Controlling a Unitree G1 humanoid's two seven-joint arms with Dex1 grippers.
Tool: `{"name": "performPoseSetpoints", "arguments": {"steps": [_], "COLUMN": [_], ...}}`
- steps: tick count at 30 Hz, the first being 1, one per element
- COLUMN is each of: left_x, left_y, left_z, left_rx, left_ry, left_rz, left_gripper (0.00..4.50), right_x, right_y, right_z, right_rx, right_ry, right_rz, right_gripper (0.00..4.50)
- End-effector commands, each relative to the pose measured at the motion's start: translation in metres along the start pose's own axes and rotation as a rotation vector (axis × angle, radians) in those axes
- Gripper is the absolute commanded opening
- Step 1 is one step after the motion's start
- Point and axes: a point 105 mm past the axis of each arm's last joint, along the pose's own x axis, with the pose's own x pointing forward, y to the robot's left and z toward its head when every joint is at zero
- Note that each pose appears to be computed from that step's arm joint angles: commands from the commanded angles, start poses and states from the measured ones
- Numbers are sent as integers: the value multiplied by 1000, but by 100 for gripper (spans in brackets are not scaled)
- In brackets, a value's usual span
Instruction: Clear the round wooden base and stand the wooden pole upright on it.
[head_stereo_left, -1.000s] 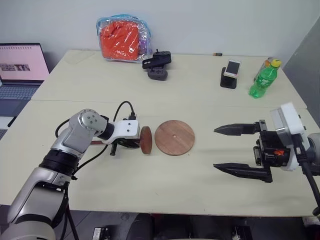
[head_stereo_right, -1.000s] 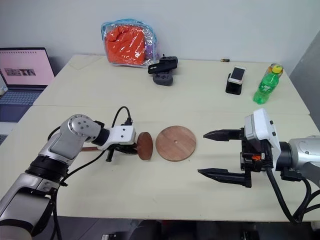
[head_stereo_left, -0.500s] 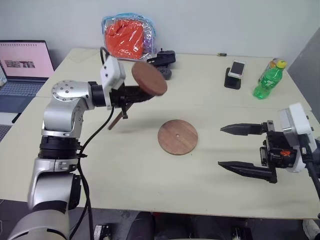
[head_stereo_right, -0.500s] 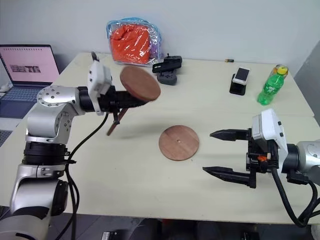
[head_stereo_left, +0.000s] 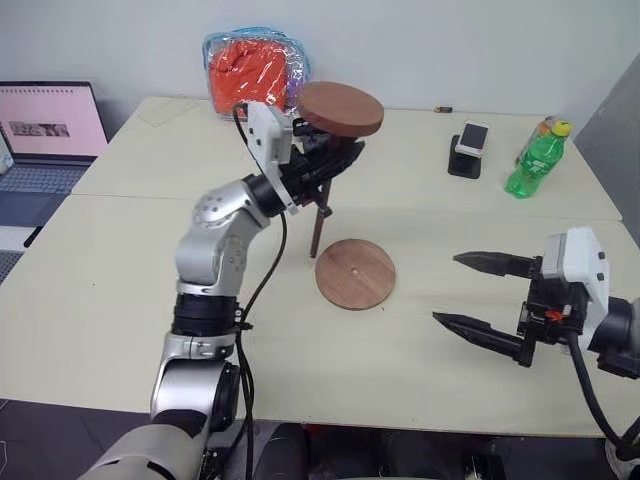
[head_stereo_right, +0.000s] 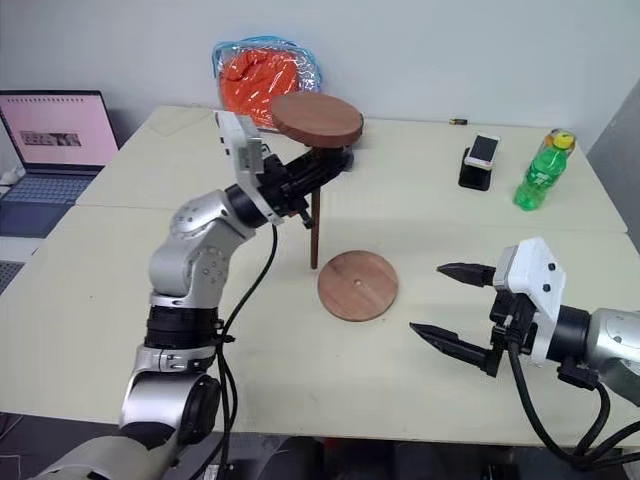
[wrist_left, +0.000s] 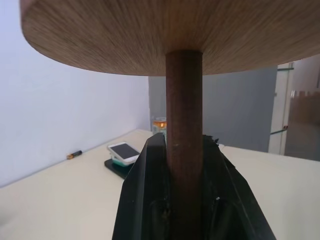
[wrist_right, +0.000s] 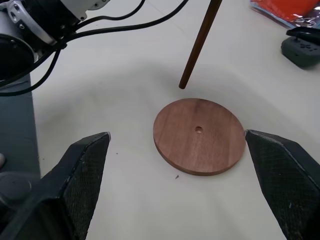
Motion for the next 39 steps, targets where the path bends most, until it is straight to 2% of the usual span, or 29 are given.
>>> {"name": "performPoseSetpoints", "arguments": {"steps": [1,19,26,39], "left_x": [8,20,30,27], "left_y": [-11,-29,-33,-34], "left_z": [8,-2,4,-11], "left_rx": [-6,-20,-48,-42], "left_ry": [-72,-125,-190,-186], "left_rz": [-3,-4,12,48], "left_gripper": [29,29,29,29], "right_x": [-1,10,13,16], "right_y": [6,15,12,21], "right_z": [2,-12,-11,-7], "right_rx": [-23,9,-24,-14], "right_ry": [-6,-8,-13,-39], "right_rz": [-43,-144,-171,-131], "right_gripper": [450,450,450,450]}}
